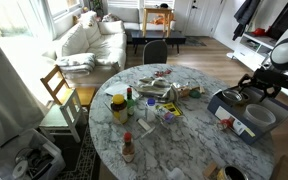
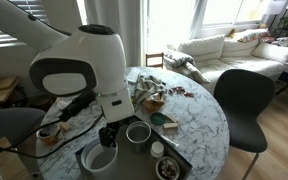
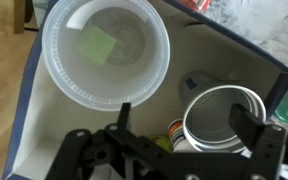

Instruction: Remove the cups from the box and put them in the clear container then remove the bottle with the yellow lid from the container and put it on the table.

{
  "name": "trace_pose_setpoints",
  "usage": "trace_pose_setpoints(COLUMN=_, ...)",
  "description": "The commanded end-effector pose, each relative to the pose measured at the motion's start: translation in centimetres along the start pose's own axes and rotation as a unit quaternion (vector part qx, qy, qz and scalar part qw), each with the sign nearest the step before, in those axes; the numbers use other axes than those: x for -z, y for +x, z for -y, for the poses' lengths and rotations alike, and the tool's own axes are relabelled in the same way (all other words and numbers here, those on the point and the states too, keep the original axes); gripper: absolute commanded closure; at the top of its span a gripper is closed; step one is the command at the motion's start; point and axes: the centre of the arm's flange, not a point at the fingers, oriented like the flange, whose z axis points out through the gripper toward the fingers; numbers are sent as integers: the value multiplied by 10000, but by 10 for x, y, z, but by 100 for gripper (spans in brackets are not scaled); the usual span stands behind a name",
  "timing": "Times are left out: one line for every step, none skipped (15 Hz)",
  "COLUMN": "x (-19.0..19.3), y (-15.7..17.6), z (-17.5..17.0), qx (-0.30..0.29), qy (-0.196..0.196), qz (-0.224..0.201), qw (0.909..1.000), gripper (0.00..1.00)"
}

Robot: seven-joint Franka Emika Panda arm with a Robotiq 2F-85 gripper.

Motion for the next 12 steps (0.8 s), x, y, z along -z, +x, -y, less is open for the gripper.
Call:
trace_pose_setpoints(x=-17, y=13, z=12, qx=-808, qy=-481, qz=353, qw=9949, gripper=0)
trace_pose_setpoints(x=-23, y=15, z=12, qx=-1068, qy=-590, qz=297, qw=9921, gripper=0)
trace_pose_setpoints(x=-29, y=18, z=13, qx=-1291, qy=-635, qz=262, qw=9892, gripper=0)
trace_pose_setpoints(x=-32, y=20, z=13, qx=-1450, qy=-658, qz=305, qw=9868, gripper=0)
trace_pose_setpoints(x=-37, y=21, z=15, qx=-1589, qy=-636, qz=311, qw=9847, gripper=0)
trace_pose_setpoints(x=-41, y=22, z=17, qx=-1682, qy=-597, qz=376, qw=9832, gripper=0)
trace_pose_setpoints(x=-46, y=22, z=18, qx=-1769, qy=-576, qz=418, qw=9817, gripper=0)
trace_pose_setpoints(x=-51, y=22, z=19, qx=-1850, qy=-584, qz=432, qw=9801, gripper=0)
trace_pose_setpoints(x=-56, y=23, z=20, qx=-1913, qy=-627, qz=460, qw=9784, gripper=0)
trace_pose_setpoints(x=-60, y=24, z=20, qx=-1975, qy=-666, qz=507, qw=9767, gripper=0)
trace_pose_setpoints(x=-65, y=25, z=20, qx=-2073, qy=-692, qz=499, qw=9745, gripper=0)
trace_pose_setpoints(x=-68, y=27, z=20, qx=-2152, qy=-681, qz=505, qw=9729, gripper=0)
